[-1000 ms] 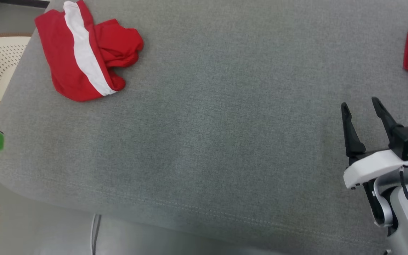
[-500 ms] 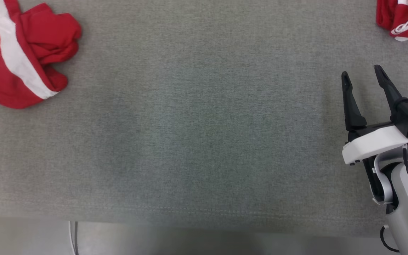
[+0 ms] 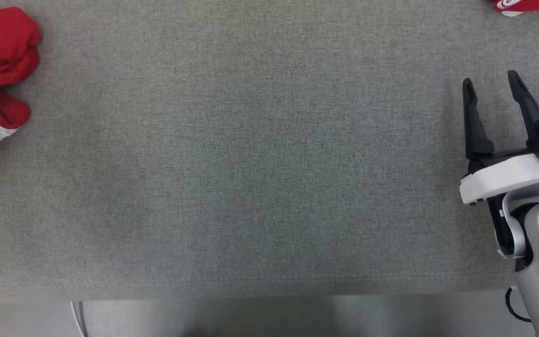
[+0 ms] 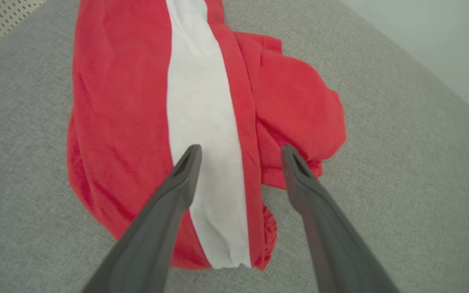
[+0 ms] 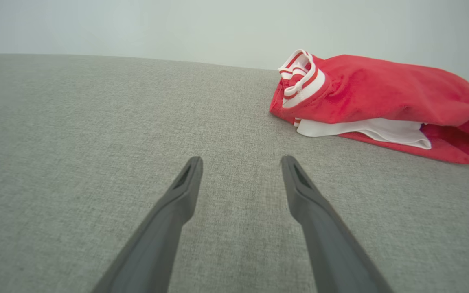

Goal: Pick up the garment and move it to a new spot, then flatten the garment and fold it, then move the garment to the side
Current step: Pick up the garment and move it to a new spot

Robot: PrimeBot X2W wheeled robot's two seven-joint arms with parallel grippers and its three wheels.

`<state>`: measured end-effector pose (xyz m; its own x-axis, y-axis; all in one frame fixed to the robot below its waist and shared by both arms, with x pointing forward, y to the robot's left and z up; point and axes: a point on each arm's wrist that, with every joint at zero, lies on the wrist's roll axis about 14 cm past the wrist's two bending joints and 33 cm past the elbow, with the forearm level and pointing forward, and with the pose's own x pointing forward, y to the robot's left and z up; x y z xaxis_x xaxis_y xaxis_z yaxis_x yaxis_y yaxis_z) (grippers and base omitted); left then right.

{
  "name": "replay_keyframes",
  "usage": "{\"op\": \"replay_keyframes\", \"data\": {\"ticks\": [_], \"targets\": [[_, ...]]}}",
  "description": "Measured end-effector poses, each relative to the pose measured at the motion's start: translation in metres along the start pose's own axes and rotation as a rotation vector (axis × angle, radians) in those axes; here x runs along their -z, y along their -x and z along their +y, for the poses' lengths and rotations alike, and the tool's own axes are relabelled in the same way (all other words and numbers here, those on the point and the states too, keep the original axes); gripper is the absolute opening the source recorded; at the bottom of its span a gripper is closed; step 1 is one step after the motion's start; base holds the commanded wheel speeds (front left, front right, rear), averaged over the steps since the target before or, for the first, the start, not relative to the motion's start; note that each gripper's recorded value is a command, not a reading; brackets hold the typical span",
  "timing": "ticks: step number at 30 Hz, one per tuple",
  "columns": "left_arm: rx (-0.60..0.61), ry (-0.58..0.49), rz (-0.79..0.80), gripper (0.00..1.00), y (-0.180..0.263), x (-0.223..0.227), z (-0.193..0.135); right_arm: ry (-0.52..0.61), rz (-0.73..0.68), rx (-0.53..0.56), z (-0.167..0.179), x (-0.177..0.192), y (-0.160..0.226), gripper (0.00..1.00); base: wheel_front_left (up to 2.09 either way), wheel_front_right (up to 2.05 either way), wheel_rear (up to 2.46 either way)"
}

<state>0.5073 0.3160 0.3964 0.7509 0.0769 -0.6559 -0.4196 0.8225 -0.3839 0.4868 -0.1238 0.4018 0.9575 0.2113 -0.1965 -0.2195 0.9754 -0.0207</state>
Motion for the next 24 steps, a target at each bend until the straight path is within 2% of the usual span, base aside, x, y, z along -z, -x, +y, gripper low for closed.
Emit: {"op": "replay_keyframes", "data": {"ticks": [4,8,16,18,19,20,24], "targets": [[-0.061,-0.032,0.035,1.0,-0.006,0.011,0.015,0.001,0.002,0.006,-0.003,0.002,-0.001,1.0,0.0,0.0,0.0],[-0.118,-0.002,0.06,1.0,-0.008,0.018,0.035,0.002,-0.001,0.008,-0.003,0.001,-0.002,1.0,0.0,0.0,0.0],[-0.136,0.029,0.072,1.0,-0.017,0.023,0.037,0.003,-0.001,0.018,-0.008,0.002,-0.004,1.0,0.0,0.0,0.0],[-0.13,0.024,0.077,0.43,-0.019,0.024,0.034,0.003,0.002,0.02,-0.008,0.003,-0.004,1.0,0.0,0.0,0.0],[-0.125,0.02,0.079,0.17,-0.02,0.025,0.031,0.004,0.003,0.021,-0.009,0.003,-0.004,1.0,0.0,0.0,0.0],[-0.118,0.02,0.078,0.0,-0.022,0.024,0.027,0.004,0.005,0.022,-0.009,0.004,-0.003,1.0,0.0,0.0,0.0],[-0.065,0.03,0.069,0.0,-0.027,0.021,0.004,0.005,0.008,0.026,-0.01,0.006,-0.003,1.0,0.0,0.0,0.0]]}}
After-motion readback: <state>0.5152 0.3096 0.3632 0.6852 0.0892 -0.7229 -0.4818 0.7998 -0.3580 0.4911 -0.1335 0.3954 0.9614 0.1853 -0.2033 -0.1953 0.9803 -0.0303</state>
